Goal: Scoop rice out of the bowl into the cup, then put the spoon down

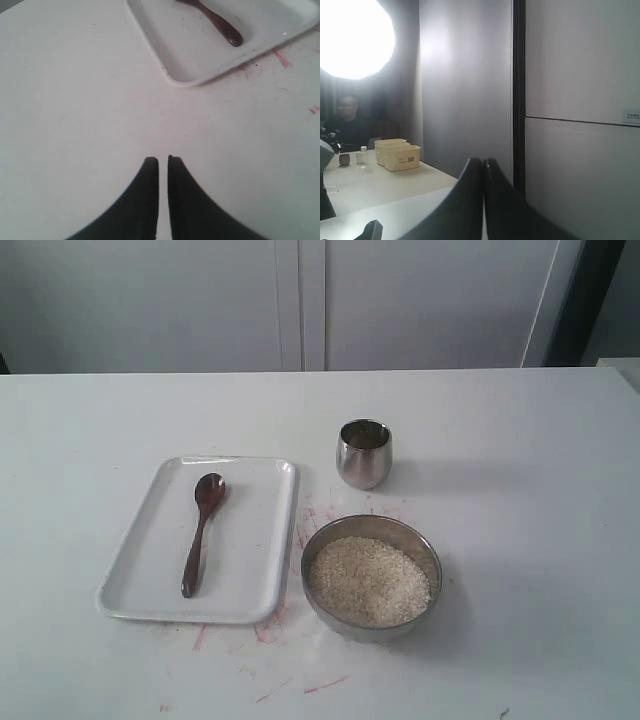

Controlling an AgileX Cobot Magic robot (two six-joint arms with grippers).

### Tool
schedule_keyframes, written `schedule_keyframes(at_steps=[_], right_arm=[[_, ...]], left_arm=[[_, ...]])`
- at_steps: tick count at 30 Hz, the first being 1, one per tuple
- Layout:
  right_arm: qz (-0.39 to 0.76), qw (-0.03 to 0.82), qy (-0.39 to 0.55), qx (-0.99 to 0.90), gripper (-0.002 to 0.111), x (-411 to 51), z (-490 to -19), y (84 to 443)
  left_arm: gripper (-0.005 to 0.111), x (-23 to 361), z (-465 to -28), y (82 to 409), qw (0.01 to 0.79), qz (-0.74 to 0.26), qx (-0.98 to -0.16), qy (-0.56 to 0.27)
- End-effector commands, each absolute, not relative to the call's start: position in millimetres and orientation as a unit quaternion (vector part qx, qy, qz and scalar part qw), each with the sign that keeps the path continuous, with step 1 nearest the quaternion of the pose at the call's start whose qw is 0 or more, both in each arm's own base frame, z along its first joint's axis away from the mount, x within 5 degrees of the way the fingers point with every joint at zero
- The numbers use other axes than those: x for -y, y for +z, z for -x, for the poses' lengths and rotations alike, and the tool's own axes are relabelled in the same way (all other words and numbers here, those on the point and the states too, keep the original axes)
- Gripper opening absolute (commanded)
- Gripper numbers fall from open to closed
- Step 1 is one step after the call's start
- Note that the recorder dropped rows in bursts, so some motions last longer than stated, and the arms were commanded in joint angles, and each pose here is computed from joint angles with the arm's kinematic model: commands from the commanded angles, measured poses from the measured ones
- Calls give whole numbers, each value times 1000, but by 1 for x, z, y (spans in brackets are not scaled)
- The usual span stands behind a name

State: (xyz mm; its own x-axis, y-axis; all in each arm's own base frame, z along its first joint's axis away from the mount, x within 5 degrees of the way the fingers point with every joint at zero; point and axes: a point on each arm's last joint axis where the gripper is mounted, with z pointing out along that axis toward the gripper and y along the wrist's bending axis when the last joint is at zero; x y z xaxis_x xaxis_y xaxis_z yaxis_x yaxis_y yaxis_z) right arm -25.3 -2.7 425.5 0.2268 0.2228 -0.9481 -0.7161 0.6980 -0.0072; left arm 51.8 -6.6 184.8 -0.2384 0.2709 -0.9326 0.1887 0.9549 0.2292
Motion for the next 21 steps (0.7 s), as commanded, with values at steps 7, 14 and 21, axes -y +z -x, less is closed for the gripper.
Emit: schedule_keyframes(at_steps=[7,14,21], right_arm=[[226,766,305,-519,0,13,37,393],[228,751,302,-541,0,4,25,371],[216,747,298,-554,0,-6,7,349]], left_arm=[[14,7,-51,179,584,-148,-798,30],[14,7,-51,179,584,-148,-798,30],[14,7,-51,179,584,-148,-798,30]])
